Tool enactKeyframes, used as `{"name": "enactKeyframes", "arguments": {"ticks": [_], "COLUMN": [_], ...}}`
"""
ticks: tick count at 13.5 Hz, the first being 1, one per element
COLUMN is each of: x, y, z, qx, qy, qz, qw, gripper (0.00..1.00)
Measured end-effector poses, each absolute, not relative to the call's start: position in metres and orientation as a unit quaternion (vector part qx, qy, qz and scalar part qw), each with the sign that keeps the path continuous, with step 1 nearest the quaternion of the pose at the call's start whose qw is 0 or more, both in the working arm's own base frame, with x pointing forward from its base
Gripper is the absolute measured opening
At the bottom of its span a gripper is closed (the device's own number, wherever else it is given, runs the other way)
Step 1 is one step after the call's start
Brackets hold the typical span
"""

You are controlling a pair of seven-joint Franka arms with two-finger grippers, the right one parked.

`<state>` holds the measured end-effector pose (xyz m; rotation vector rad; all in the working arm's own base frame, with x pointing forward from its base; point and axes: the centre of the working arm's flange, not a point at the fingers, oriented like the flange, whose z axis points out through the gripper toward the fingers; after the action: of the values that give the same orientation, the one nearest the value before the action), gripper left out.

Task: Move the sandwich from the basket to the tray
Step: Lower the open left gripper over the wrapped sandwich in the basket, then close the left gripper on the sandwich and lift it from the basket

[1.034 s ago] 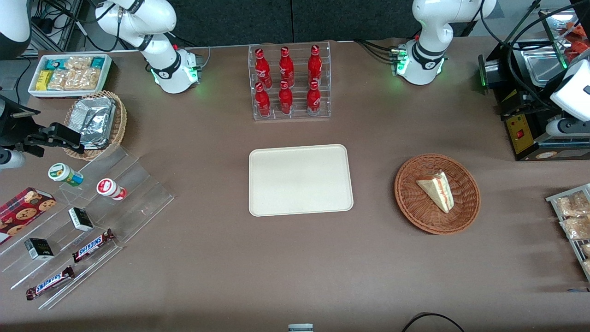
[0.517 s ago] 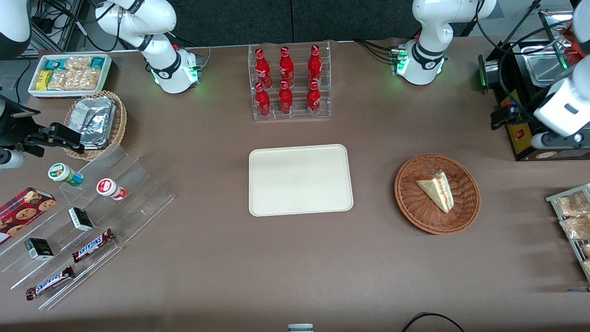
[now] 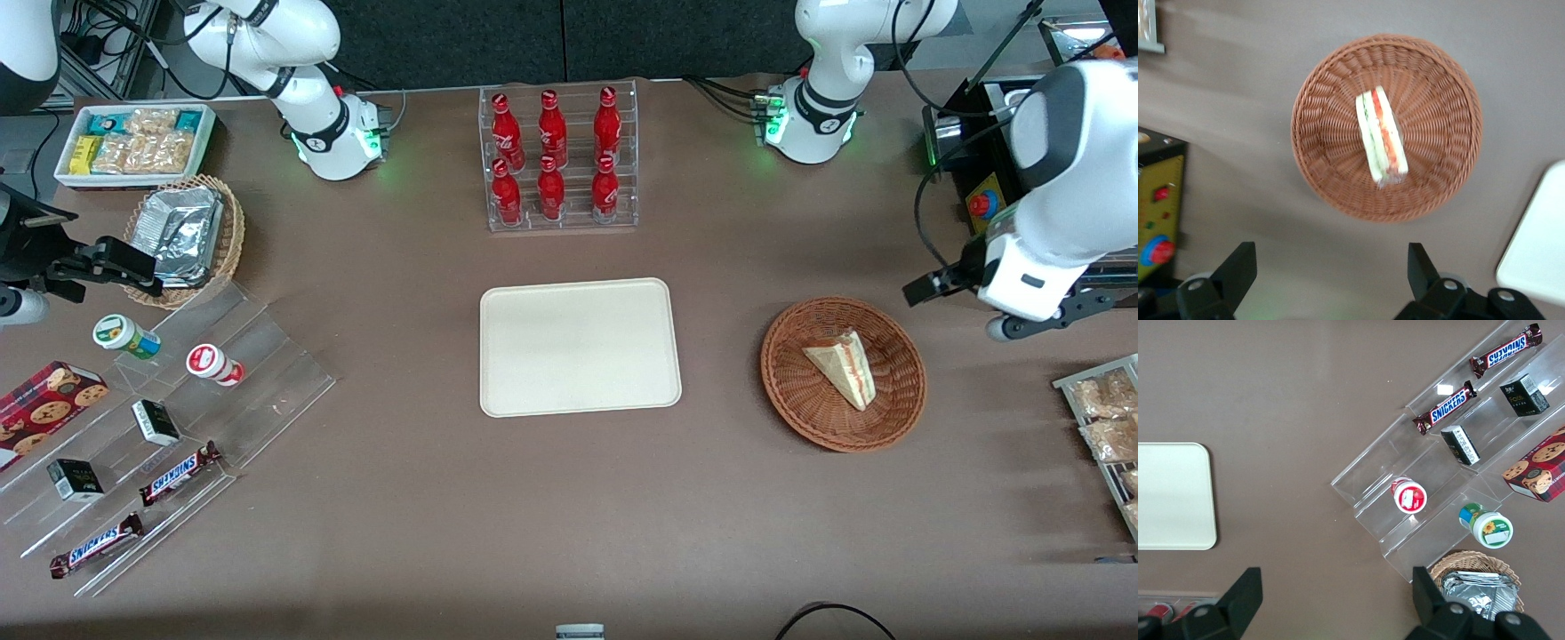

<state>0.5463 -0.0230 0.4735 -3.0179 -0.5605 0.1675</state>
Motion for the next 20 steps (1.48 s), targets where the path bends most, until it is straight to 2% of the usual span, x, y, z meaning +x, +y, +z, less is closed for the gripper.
{"name": "enactKeyframes", "arguments": {"ticks": [4,10,20], "x": [0.546,0.551,0.559], "y": [-0.039,-0.05,-0.06], "z": [0.427,0.364,0.297], "qx": [-0.97,-0.965,-0.959], "qy": [-0.239,-0.26,-0.283], "qz": [0.039,0.01,0.02], "qw": [0.033,0.02,0.022], "gripper": [1.0,1.0,1.0]}}
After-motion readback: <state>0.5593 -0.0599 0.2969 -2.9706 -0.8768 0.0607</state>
